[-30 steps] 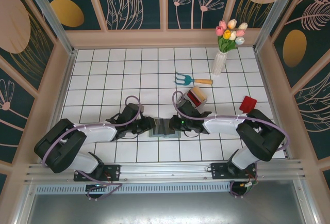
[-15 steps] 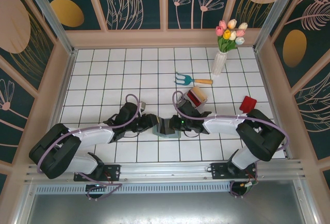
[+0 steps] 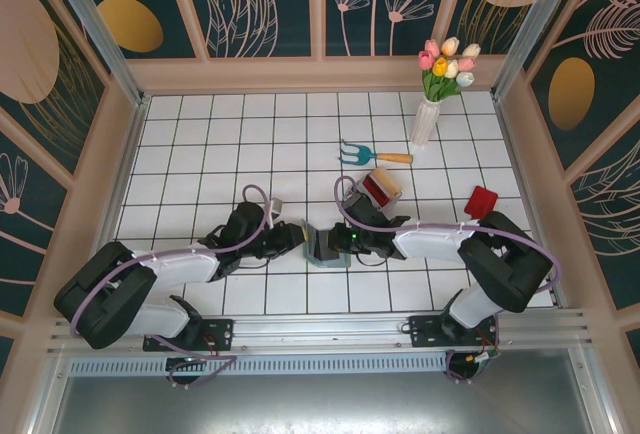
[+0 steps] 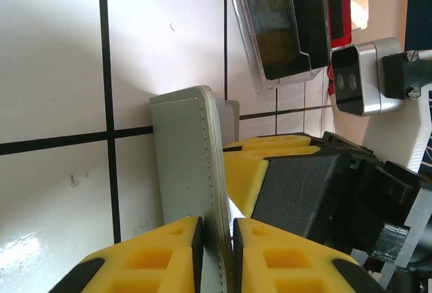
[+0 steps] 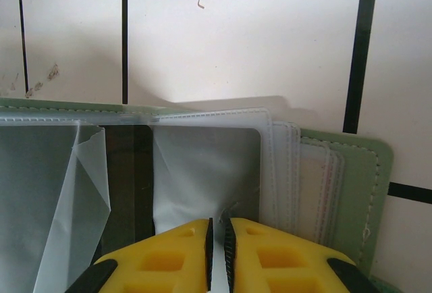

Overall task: Put the credit cards into the card holder
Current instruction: Flip over the card slot on the card holder.

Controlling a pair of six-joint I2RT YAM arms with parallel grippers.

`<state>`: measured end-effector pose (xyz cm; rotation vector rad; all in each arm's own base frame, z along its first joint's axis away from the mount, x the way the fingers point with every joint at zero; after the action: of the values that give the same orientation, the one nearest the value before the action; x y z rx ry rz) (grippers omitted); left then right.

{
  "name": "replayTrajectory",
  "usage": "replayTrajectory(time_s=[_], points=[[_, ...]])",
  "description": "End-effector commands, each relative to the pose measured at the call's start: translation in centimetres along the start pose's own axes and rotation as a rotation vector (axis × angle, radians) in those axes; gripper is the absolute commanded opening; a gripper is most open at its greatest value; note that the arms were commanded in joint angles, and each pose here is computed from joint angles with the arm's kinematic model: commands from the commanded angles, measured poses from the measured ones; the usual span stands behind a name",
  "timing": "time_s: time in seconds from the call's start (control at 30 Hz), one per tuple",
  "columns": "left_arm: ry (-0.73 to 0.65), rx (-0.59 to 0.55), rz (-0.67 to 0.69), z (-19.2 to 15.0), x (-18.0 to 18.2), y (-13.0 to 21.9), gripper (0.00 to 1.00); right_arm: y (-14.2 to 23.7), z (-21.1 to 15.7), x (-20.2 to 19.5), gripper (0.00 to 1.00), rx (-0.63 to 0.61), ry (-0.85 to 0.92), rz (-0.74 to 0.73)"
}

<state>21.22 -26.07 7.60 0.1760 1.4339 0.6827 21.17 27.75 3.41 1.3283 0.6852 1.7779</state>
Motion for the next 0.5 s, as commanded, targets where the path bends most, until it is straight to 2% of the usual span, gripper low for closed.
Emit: replayTrajectory(time_s=[0.0, 0.13, 0.47], points=[[-0.015, -0.002, -0.08, -0.1, -1.7, 0.4, 0.19, -0.7, -1.9, -3.9, 0.18, 0.059, -0.029, -0.163], [-0.01, -0.007, -0.118, -0.1, -2.2, 0.5, 0.13, -0.8, -1.8, -3.7, 0.18, 0.059, -0.027, -0.162], [0.01, 0.014, -0.205, 0.0, -3.8, 0.1, 0.06, -1.0, -1.7, -2.8, 0.19, 0.062, -0.028, -0.113]])
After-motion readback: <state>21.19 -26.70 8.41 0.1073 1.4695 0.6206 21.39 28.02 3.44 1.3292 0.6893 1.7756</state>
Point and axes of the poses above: each hand's point on the last joint's axis, 136 mm out from that joint toward the fingers, its own y axis back along the fingers, its own x axis along the line the jaws close on, z = x × y, the point moved 1 cm from there along y, back along the fingers, and after that the axes turned 1 degree about y, right-handed, at the moved point
